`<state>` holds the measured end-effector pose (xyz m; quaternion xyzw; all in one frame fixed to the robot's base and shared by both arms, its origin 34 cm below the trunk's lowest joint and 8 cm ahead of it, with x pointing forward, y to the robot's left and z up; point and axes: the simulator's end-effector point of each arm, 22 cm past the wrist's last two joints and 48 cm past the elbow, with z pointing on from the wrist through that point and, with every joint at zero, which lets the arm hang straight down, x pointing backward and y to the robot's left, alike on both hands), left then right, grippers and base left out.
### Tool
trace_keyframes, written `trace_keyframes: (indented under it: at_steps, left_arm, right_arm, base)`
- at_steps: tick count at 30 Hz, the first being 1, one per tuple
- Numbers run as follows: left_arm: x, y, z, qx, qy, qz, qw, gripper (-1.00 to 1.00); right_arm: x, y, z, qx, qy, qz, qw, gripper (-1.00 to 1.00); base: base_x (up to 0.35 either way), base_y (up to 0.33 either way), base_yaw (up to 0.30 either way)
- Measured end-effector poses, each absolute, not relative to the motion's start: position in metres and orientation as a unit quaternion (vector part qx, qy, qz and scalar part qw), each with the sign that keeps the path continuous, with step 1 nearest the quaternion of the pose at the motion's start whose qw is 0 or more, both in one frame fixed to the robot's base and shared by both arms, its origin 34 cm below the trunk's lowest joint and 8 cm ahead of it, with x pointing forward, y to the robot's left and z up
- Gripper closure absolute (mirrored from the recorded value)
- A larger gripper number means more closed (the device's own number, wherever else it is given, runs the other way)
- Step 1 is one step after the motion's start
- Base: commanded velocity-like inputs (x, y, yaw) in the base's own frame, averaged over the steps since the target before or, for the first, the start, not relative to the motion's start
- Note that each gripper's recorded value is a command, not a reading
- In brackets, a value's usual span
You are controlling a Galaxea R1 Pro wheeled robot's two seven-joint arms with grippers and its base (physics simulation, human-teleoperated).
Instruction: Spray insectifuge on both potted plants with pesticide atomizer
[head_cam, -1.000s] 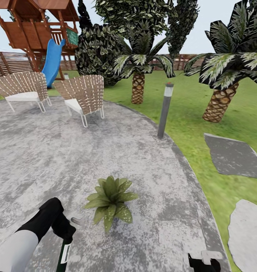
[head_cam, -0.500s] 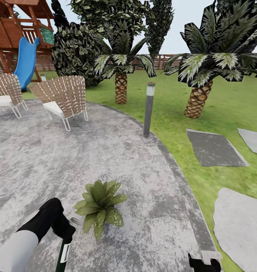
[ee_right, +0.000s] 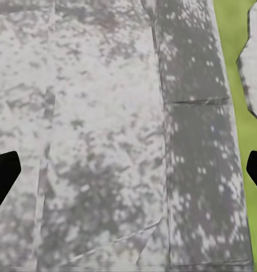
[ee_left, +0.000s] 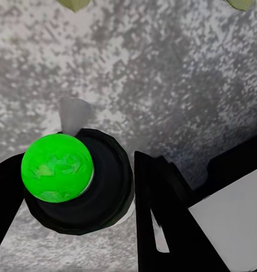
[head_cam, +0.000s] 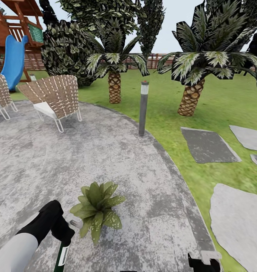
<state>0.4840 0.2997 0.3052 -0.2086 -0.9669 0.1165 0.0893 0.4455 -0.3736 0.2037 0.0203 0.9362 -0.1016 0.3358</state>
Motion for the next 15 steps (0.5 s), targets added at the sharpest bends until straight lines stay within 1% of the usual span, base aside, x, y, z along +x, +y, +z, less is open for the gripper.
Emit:
trace_keyframes:
  at_steps: [15]
  left_arm:
    - [0.479, 0.301, 0.285, -0.205, -0.967, 0.117, 0.097, 1.00]
  right_arm:
    - [0.434, -0.373, 0.182, 0.019, 0.941, -0.101, 0.323, -1.00]
  base:
    - [0.000, 0.000, 0.000]
